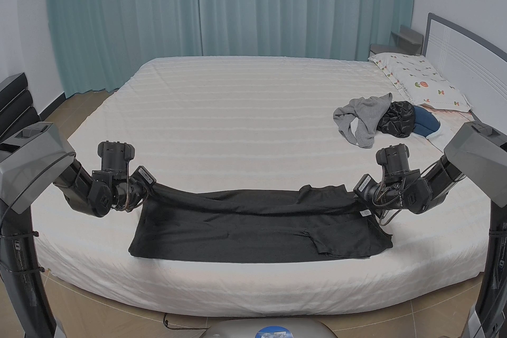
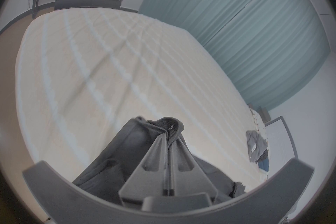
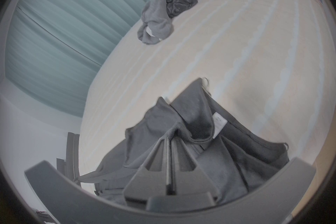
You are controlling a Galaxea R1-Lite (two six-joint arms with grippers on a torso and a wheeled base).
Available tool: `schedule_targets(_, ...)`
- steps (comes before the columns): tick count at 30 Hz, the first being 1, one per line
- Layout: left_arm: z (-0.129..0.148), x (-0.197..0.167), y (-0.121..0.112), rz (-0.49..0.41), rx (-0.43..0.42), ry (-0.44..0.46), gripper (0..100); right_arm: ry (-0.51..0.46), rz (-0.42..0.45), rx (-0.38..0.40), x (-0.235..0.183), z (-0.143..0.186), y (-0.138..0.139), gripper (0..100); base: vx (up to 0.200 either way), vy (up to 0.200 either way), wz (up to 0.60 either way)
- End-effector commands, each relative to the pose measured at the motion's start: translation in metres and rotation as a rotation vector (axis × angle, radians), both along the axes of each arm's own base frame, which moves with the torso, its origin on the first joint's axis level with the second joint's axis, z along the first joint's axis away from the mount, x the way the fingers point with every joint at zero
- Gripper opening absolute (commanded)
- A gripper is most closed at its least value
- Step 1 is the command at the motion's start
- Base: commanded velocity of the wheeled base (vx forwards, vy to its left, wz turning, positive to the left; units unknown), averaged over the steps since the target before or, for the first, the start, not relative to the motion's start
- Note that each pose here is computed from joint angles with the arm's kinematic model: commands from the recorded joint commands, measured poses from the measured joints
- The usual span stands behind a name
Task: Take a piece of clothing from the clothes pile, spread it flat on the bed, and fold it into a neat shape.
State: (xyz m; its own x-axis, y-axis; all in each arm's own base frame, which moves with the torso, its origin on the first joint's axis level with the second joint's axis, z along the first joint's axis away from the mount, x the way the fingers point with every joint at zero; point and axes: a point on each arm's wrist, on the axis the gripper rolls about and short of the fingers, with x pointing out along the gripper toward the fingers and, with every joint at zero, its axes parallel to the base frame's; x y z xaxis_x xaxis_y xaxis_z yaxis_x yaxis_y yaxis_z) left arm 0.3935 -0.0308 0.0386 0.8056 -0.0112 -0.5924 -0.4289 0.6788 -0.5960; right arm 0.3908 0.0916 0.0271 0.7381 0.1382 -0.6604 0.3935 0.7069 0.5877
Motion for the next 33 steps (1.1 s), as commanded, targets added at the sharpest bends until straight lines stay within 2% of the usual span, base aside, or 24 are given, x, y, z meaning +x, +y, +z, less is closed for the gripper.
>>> schedule_targets(1, 0.030, 0.036, 0.002, 0.033, -0.002, -0.123, 0, -0.152, -0.039, 0.030, 0.029, 0.030, -0.006, 0, 0.000, 0.000, 0.00)
schedule_targets(3, 0.034, 0.044, 0.002, 0.038, -0.002, -0.154, 0, -0.200, -0.059, 0.031, 0.037, 0.035, -0.007, 0, 0.000, 0.000, 0.00)
schedule_targets(4, 0.042, 0.052, 0.004, 0.054, 0.000, -0.191, 0, -0.272, -0.086, 0.032, 0.048, 0.041, -0.008, 0, 0.000, 0.000, 0.00)
schedule_targets(5, 0.043, 0.053, 0.004, 0.059, 0.001, -0.199, 0, -0.302, -0.096, 0.032, 0.051, 0.043, -0.008, 0, 0.000, 0.000, 0.00)
schedule_targets(8, 0.042, 0.053, 0.000, 0.058, -0.008, -0.196, 0, -0.337, -0.098, 0.033, 0.051, 0.043, -0.006, 0, 0.000, 0.000, 0.00)
schedule_targets(17, 0.014, 0.037, 0.001, 0.066, -0.013, -0.090, 0, -0.229, -0.078, -0.002, 0.029, 0.018, -0.009, 0, 0.000, 0.000, 0.00)
schedule_targets(19, 0.003, 0.025, 0.001, 0.057, 0.002, -0.033, 0, -0.183, -0.056, -0.032, 0.018, 0.008, -0.010, 0, 0.000, 0.000, 0.00)
schedule_targets(21, 0.003, 0.025, 0.001, 0.057, 0.002, -0.033, 0, -0.183, -0.056, -0.032, 0.018, 0.008, -0.010, 0, 0.000, 0.000, 0.00)
schedule_targets(22, -0.012, 0.010, 0.004, 0.025, 0.044, 0.038, 0, -0.133, -0.025, -0.066, 0.004, 0.000, -0.012, 0, 0.000, 0.000, 0.00)
schedule_targets(25, -0.029, -0.005, 0.007, -0.025, 0.112, 0.116, 0, -0.072, 0.022, -0.095, -0.011, -0.013, -0.014, 0, 0.000, 0.000, 0.00)
schedule_targets(33, -0.053, -0.015, 0.006, -0.052, 0.138, 0.163, 0, 0.015, 0.046, -0.129, -0.023, -0.037, -0.016, 0, 0.000, 0.000, 0.00)
